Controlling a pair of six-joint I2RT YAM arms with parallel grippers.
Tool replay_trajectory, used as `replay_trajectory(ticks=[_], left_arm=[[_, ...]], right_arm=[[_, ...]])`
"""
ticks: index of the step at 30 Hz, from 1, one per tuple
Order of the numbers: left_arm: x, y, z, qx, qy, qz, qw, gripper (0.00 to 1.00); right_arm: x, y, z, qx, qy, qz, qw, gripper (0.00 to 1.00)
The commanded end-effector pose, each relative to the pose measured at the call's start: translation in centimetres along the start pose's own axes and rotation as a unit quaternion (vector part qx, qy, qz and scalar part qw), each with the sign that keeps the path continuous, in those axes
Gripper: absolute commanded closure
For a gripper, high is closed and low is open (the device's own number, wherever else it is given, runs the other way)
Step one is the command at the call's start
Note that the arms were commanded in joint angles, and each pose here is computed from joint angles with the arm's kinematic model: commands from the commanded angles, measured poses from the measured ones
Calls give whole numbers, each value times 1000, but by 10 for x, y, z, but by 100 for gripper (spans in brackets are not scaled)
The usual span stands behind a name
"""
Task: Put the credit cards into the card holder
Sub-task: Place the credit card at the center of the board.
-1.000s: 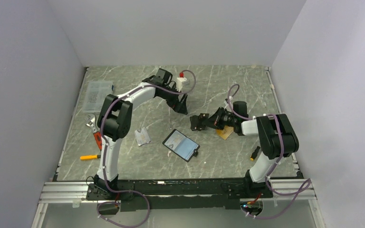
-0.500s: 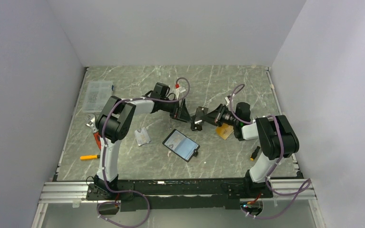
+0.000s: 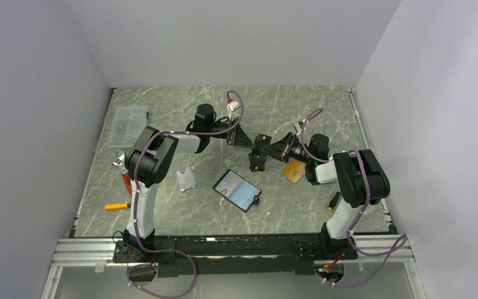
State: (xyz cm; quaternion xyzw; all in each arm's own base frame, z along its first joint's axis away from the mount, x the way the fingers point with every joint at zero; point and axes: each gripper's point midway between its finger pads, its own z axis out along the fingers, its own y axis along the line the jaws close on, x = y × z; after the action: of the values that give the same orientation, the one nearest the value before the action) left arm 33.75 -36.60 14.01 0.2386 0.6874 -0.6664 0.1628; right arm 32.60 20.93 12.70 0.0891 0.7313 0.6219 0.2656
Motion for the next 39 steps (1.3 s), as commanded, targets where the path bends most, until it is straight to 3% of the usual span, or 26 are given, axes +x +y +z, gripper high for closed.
replay_trajectory(ticks=[1, 4, 9, 24, 32, 39], left_arm=[[-25, -33, -9, 37, -22, 50, 998, 25], [-29, -32, -8, 38, -26, 49, 998, 29], [-30, -31, -7, 45, -30, 41, 998, 47], [-25, -11, -9, 8, -38, 35, 999, 49], [-20, -23, -2, 40, -30, 23, 998, 55], [-18, -21, -6, 35, -26, 29, 999, 54]], right_arm=[[7, 8, 0, -24, 11, -24, 999, 100], [12, 6, -2, -20, 15, -22, 999, 100], [13, 7, -1, -20, 17, -23, 999, 100], [20, 21, -3, -56, 36, -28, 997, 100], [19, 26, 4, -67, 41, -29, 996, 100], [20, 24, 3, -57, 42, -34, 997, 100]])
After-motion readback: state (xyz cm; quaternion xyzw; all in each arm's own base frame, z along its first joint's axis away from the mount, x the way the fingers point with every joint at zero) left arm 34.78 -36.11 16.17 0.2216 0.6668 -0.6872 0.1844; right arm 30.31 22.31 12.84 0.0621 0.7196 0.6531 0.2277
